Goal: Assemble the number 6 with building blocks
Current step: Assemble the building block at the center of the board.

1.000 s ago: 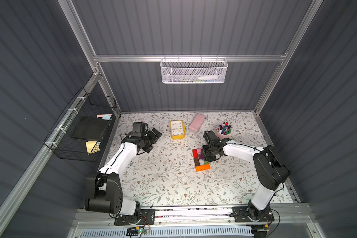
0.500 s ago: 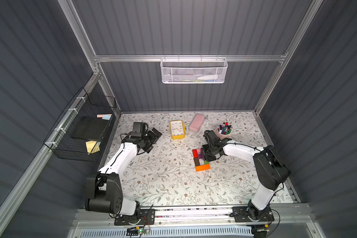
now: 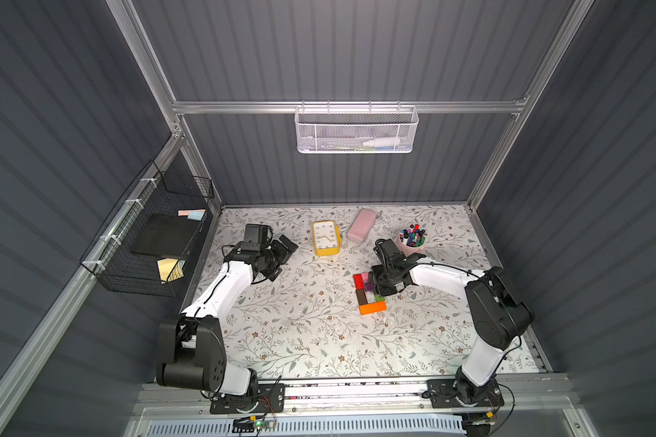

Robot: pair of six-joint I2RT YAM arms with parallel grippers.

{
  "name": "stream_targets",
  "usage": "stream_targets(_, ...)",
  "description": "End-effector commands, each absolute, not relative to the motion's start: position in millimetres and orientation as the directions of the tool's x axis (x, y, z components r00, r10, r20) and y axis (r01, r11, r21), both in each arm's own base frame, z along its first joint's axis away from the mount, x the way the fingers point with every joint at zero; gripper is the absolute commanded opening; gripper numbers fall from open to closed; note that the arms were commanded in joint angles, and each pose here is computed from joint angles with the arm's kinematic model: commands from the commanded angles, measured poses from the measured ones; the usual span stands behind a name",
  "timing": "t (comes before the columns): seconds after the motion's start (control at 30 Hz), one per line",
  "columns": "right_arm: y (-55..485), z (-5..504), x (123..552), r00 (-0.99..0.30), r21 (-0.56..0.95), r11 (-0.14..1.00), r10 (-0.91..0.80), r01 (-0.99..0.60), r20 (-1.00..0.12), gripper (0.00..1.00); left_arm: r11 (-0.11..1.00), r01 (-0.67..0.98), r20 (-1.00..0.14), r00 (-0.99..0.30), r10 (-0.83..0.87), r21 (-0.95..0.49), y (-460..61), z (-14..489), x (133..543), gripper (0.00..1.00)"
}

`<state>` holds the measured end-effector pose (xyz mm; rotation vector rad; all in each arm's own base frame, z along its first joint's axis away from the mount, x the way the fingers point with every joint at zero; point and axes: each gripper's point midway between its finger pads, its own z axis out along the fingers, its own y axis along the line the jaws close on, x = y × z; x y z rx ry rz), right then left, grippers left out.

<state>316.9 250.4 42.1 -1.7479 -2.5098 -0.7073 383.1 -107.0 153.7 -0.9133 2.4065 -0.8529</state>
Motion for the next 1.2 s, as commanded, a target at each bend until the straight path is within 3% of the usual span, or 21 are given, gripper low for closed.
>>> stream_targets(0.0,245.4,31.9,309.9,-0.265,0.284,0.184,0.922,0.941,0.283,0.36,0.617,-0.417,-0.19,-0.705,-0.683,-0.667,-109.5,159.4,386.8,0.99)
stream_targets(0.4,242.2,32.7,308.8,-0.269,0.281,0.192,0.924,0.94,0.27,0.4,0.617,-0.424,-0.187,-0.704,-0.685,-0.664,-109.1,156.4,387.1,0.99)
stream_targets(0.87,244.2,58.8,323.6,-0.348,0.411,0.229,0.906,0.882,0.242,0.39,0.613,-0.427,-0.184,-0.702,-0.688,-0.665,-109.4,154.1,388.7,0.99)
stream_targets(1.0,239.3,66.7,330.2,-0.399,0.453,0.281,0.897,0.846,0.189,0.39,0.611,-0.426,-0.189,-0.697,-0.692,-0.667,-108.9,154.5,391.0,0.99)
stream_targets(1.17,226.3,78.6,336.7,-0.53,0.449,0.463,0.847,0.764,0.029,0.37,0.601,-0.433,-0.193,-0.681,-0.707,-0.672,-107.3,153.8,394.8,0.99)
